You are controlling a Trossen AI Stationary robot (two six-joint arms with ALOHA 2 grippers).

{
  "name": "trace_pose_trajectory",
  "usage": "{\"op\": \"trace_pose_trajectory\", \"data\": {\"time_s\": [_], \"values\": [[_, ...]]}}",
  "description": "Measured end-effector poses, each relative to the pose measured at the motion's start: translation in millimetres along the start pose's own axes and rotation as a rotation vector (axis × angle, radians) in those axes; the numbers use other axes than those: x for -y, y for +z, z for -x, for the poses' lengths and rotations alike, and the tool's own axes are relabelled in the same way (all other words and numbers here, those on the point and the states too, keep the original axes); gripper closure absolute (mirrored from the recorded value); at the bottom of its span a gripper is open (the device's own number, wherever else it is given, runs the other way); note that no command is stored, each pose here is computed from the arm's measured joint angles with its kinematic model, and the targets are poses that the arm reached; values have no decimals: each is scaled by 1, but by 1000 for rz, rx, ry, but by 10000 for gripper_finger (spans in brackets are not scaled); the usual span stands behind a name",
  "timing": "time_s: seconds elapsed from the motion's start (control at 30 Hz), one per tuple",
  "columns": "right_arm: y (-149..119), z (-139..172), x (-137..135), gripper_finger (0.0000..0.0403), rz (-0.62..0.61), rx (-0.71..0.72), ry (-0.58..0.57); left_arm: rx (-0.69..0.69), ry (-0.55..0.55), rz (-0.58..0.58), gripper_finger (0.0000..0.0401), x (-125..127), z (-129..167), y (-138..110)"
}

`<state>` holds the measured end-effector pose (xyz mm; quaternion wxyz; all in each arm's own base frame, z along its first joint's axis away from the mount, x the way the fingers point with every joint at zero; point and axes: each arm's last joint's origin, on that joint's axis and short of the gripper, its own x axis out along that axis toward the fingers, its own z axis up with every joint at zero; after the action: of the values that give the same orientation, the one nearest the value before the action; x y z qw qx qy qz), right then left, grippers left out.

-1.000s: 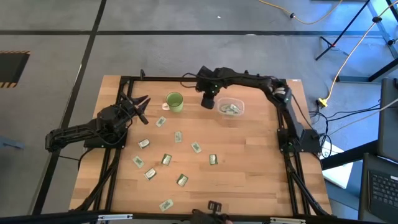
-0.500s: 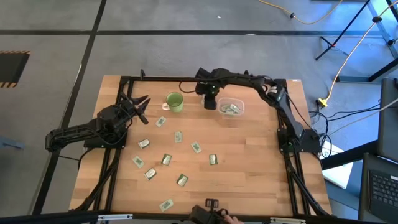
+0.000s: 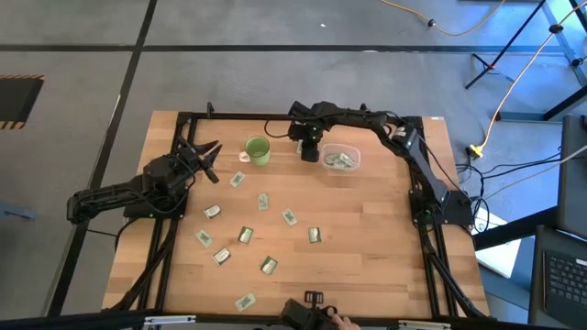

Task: Pick and place items into bin
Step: Put the white stevia packet into the transparent bin

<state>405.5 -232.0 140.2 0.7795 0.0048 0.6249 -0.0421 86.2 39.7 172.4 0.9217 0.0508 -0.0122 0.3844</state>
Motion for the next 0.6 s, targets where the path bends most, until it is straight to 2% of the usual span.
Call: {"op": "trace_pose_trajectory", "data": {"time_s": [0.13, 0.6], "values": [[-1, -2, 1, 313, -3, -7, 5, -2, 0, -1, 324, 0, 0, 0], [-3, -3, 0, 396, -10, -30, 7, -2, 0, -1, 324, 0, 0, 0]]}}
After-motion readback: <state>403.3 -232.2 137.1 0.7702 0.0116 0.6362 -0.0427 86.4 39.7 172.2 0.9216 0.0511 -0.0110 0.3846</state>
